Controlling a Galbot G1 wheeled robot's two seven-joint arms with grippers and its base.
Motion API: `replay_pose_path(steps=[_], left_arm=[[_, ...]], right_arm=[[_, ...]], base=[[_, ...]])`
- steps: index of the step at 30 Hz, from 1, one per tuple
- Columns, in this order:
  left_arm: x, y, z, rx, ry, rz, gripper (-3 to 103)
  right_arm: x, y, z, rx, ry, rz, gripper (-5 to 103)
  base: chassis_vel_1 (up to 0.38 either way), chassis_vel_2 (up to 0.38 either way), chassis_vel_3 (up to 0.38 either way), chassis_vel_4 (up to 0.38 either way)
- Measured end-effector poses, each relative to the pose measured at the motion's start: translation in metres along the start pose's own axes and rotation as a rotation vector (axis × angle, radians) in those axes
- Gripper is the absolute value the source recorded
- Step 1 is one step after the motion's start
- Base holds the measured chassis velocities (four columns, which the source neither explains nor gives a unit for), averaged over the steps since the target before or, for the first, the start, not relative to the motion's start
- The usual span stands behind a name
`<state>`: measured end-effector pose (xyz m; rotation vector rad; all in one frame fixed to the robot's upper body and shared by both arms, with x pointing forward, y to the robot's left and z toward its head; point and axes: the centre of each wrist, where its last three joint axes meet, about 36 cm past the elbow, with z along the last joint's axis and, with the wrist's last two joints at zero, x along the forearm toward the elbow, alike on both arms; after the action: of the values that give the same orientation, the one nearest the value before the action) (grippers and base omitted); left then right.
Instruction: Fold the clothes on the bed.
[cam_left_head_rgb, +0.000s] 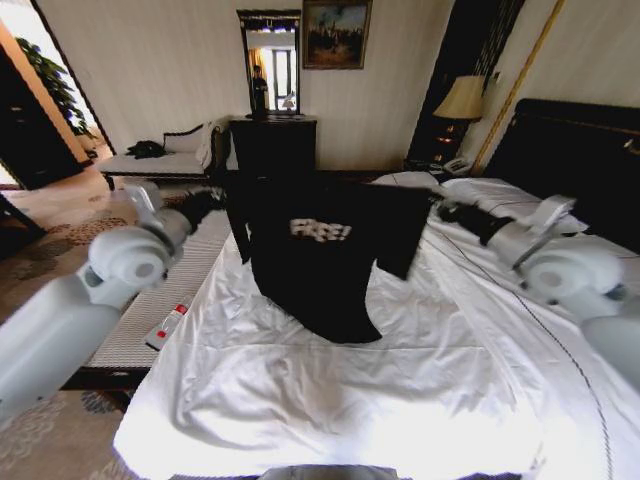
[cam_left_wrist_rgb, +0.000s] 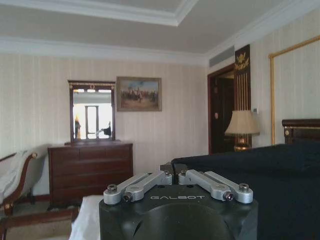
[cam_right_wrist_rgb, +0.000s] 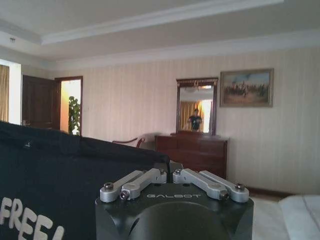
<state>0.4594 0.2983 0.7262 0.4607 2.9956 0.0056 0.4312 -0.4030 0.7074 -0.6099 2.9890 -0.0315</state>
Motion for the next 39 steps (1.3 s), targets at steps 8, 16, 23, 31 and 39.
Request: replay_pose_path(steps=[8, 16, 23, 31, 39], left_arm=[[0.007, 0.003, -0.042, -0.009, -0.056, 0.002, 0], [0.016, -0.001, -0.096, -0.013, -0.132, 0.018, 0], [0.032, -0.006, -0.110, -0.023, -0.144, 0.031, 0], [0.078, -0.025, -0.102, -0.074, -0.123, 0.068, 0], [0.125, -0.045, -0.127, -0.151, -0.171, 0.093, 0]], right_arm=[[0.005, 0.005, -0.045, 0.030, -0.059, 0.020, 1], [0.013, 0.007, -0.103, 0.044, -0.144, 0.038, 1], [0.017, 0.015, -0.115, 0.037, -0.157, 0.032, 1], [0.025, 0.061, -0.113, 0.016, -0.128, -0.044, 1], [0.047, 0.103, -0.137, -0.045, -0.128, -0.105, 1]], base=[[0.000, 0.000, 0.000, 0.000], [0.000, 0.000, 0.000, 0.000], [0.000, 0.000, 0.000, 0.000], [0.000, 0.000, 0.000, 0.000], [0.000, 0.000, 0.000, 0.000]])
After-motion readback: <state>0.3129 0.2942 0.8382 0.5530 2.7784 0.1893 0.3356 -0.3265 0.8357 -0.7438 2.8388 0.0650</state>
